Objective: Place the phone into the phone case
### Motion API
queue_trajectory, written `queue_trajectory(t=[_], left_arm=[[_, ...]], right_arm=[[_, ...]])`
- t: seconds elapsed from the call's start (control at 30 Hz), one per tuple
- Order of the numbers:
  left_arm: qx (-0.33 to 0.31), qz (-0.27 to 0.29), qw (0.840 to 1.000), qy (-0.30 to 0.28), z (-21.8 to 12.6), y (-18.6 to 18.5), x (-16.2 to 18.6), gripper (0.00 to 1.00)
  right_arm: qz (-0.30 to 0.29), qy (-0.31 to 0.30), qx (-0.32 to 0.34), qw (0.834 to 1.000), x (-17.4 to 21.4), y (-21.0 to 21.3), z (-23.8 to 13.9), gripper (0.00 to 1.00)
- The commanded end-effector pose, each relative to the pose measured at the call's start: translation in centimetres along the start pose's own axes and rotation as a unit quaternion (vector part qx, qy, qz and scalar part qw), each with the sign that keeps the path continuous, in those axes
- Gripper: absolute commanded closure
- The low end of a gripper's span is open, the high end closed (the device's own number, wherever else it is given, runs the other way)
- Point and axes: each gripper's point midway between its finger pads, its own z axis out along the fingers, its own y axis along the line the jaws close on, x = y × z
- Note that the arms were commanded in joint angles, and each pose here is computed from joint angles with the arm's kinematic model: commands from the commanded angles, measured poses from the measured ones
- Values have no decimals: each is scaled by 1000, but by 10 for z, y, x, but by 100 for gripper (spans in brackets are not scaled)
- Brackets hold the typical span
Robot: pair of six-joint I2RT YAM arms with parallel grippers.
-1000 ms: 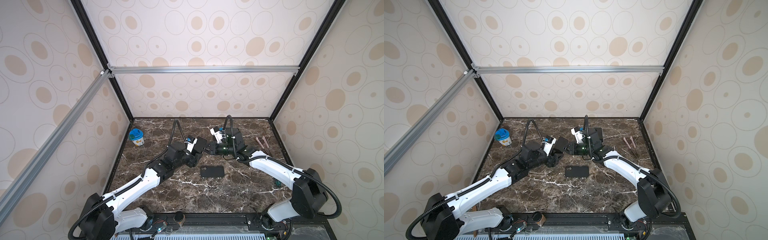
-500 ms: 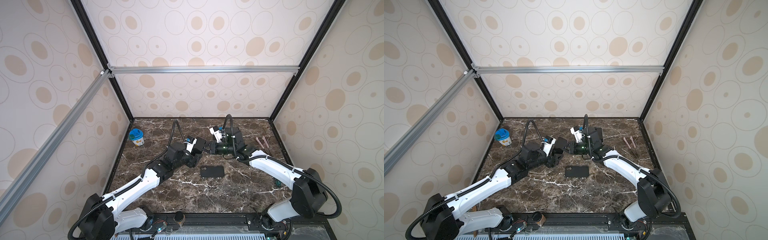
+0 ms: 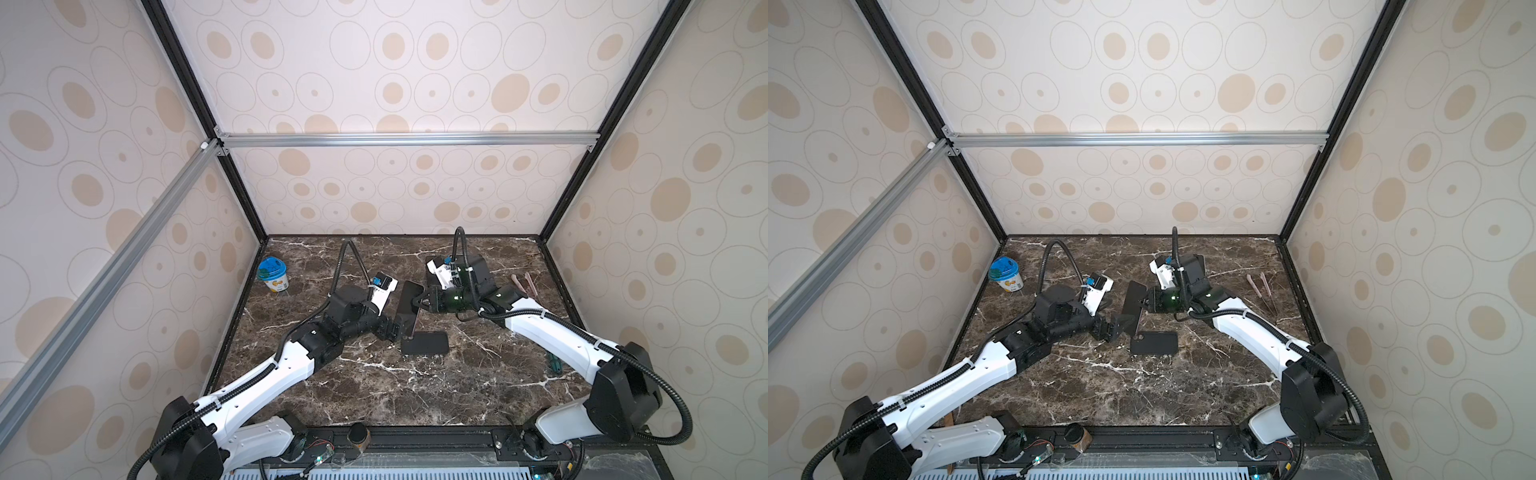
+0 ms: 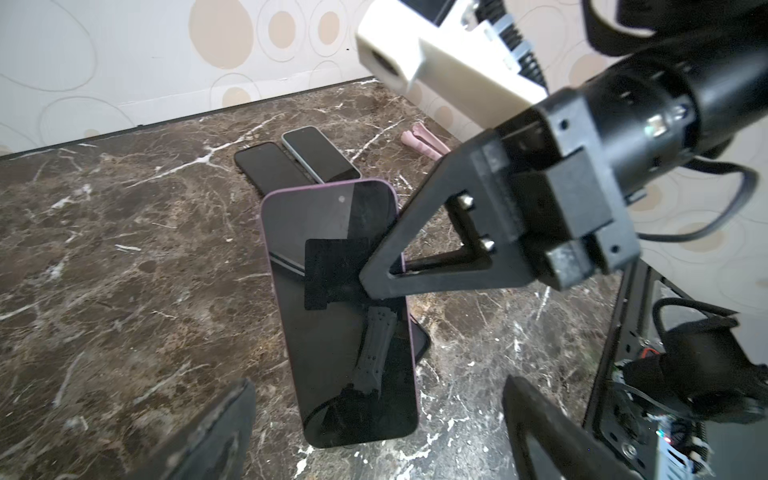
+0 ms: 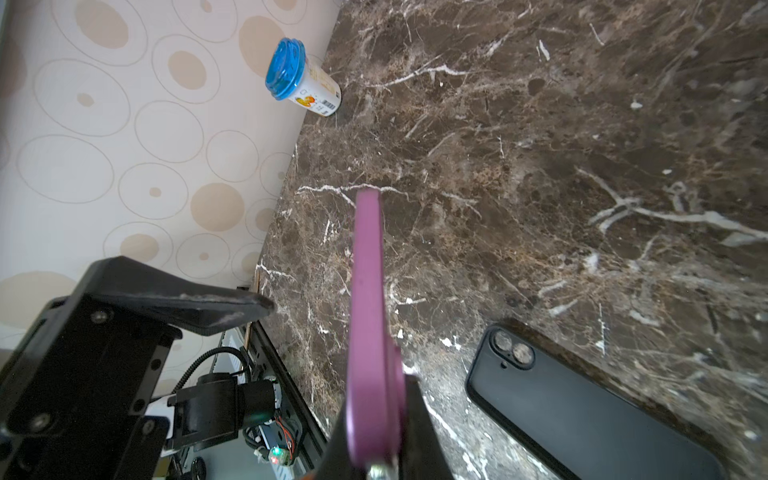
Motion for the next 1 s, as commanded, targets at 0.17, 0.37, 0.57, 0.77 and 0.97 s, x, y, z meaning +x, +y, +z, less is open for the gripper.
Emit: queue_trajectory(t=[0.17, 0.37, 0.57, 0.77, 0.97], left_arm=[[86, -26, 996, 0, -19, -22, -26, 14], [159, -39, 987, 11, -34, -27, -39, 16], [235, -27, 971, 36, -42, -44, -34, 20], [258, -20, 965, 34, -46, -51, -30, 18], [286, -15, 958, 27, -54, -61, -36, 26]], right_arm=[[-82, 42, -43, 995, 17, 25, -28, 100], [-107, 105, -122, 981, 47, 50, -48, 100], [-128, 118, -204, 963, 63, 78, -68, 100], [-145, 123, -269, 944, 69, 100, -84, 100], [-146, 131, -285, 938, 70, 103, -85, 100]])
